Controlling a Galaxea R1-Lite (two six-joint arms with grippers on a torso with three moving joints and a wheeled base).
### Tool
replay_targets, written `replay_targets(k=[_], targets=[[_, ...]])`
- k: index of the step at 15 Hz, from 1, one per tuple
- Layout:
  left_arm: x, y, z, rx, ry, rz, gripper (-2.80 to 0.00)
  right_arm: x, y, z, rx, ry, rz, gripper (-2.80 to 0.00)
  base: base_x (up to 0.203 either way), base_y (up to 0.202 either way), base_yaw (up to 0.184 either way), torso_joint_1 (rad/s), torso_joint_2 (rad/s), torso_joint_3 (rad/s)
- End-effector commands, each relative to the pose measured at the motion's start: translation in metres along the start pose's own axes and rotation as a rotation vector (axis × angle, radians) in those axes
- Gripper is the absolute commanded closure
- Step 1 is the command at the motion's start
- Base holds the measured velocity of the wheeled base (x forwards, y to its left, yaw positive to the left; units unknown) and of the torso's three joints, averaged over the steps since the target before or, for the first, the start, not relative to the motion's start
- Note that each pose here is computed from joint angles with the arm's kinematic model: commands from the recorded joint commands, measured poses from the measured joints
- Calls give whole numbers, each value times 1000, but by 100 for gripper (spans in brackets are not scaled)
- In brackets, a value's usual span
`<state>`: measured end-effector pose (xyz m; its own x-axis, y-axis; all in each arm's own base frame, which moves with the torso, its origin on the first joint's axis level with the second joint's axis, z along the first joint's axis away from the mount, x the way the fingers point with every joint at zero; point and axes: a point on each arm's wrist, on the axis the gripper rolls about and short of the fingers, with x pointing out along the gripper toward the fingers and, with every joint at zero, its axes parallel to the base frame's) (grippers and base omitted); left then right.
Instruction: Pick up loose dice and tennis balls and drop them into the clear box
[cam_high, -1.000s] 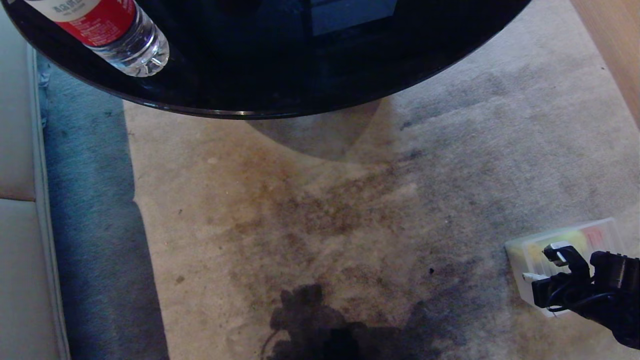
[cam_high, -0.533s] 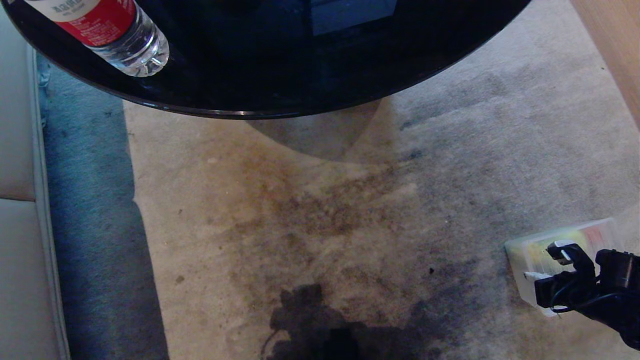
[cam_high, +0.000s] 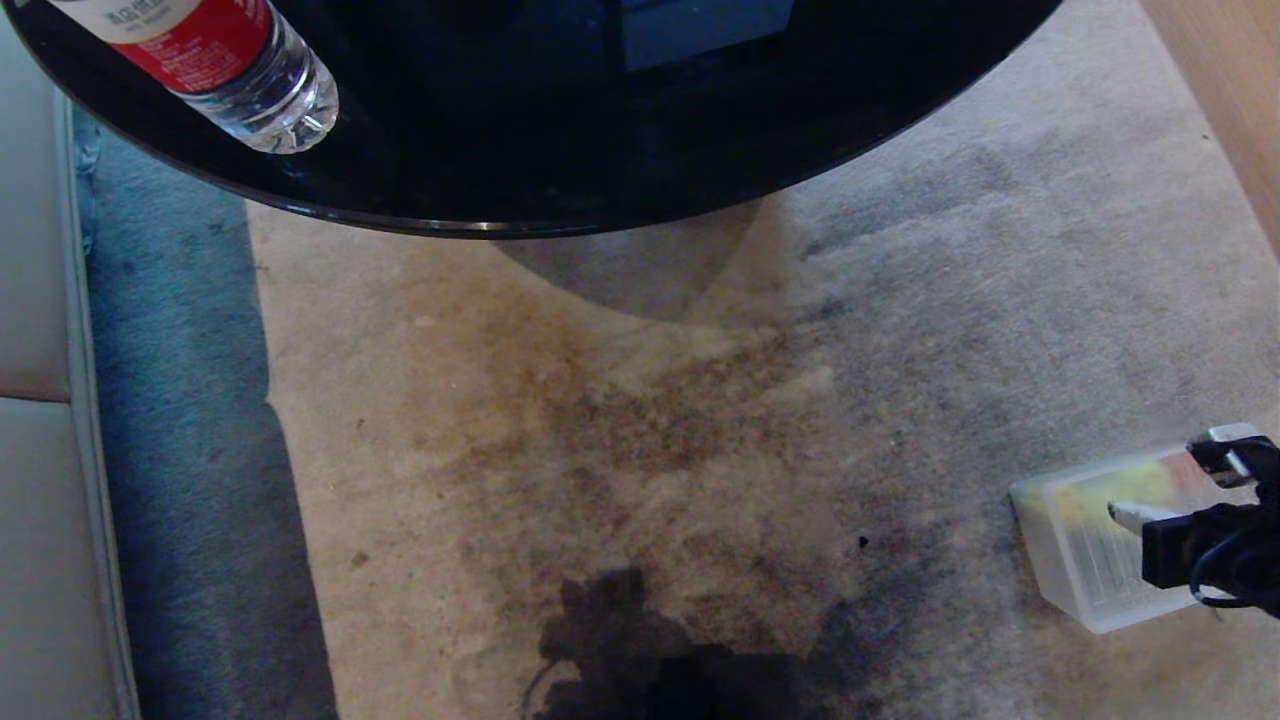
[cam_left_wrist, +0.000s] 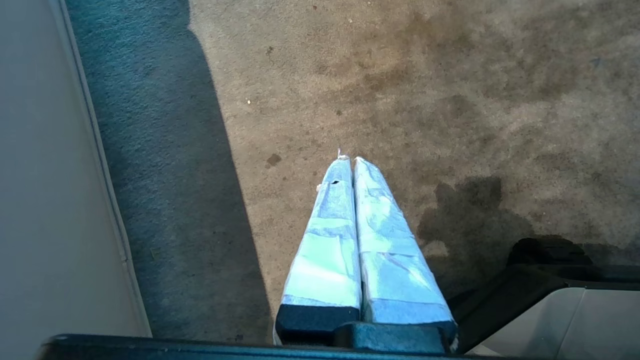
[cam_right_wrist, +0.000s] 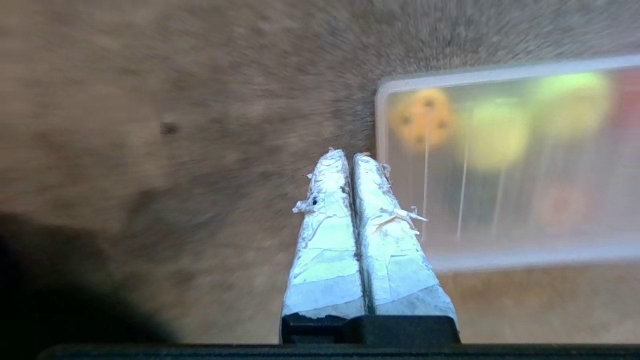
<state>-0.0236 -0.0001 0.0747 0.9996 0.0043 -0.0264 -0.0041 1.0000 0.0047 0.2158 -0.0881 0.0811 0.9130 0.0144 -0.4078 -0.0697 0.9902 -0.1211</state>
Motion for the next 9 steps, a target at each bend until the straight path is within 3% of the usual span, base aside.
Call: replay_targets(k=[1,5,8,9], targets=[[0,0,0,0,1,0,0,-70,22,29,-39,-119,-34,0,0,0,0,0,0,0],[0,0,0,0,0,0,0,-148,70,10,10,-126,35,0,0,0,0,0,0,0],[0,0,0,0,1,0,0,-179,94,-19,64,-108,140,0,0,0,0,0,0,0],[0,0,0,0,1,0,0,-184,98,-31,75,-80,134,0,0,0,0,0,0,0]])
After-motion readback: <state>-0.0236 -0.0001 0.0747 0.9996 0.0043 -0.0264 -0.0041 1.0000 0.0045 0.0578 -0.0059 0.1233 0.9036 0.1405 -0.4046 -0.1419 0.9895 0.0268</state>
